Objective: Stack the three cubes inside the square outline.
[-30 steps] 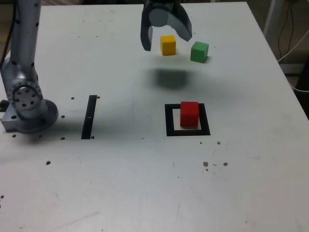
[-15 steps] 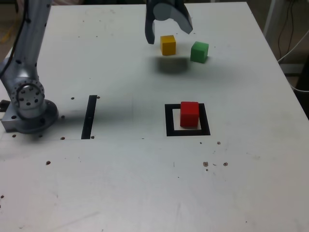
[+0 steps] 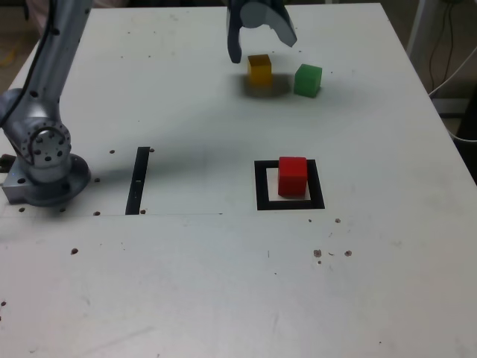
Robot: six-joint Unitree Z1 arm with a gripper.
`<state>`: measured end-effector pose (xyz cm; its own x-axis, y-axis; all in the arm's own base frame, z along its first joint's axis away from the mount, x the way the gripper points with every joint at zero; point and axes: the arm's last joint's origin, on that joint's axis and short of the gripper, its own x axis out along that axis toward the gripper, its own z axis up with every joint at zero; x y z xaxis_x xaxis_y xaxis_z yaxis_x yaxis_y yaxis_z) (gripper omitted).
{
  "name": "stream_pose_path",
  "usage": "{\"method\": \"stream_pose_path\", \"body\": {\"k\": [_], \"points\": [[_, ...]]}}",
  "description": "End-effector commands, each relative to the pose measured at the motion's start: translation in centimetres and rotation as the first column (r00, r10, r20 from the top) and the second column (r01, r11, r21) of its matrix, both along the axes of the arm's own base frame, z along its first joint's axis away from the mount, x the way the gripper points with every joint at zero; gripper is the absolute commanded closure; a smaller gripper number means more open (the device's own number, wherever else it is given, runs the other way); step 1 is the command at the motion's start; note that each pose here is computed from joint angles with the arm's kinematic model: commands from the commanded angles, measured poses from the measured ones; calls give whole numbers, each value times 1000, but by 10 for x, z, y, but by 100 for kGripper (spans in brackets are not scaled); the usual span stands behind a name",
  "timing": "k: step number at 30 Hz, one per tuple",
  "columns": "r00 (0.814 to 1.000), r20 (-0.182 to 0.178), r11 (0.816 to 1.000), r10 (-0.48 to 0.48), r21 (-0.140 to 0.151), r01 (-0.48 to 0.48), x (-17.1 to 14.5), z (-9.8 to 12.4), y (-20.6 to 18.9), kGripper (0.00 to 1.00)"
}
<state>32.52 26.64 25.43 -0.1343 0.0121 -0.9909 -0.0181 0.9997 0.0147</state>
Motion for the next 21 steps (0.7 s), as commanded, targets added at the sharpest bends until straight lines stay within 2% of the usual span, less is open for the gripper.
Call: {"method": "stream_pose_path", "body": {"k": [1,9,15,18,21], "points": [[1000,-8,1000,2,-10,-2,1,-5,3,1],[999,-42,999,-4,-42,2,11,-29,13,4],[998,-57,999,-3,-50,0,15,-40,16,9],[998,-61,999,4,-45,-7,16,-42,17,15],[998,-62,999,15,-33,-17,16,-43,18,27]]}}
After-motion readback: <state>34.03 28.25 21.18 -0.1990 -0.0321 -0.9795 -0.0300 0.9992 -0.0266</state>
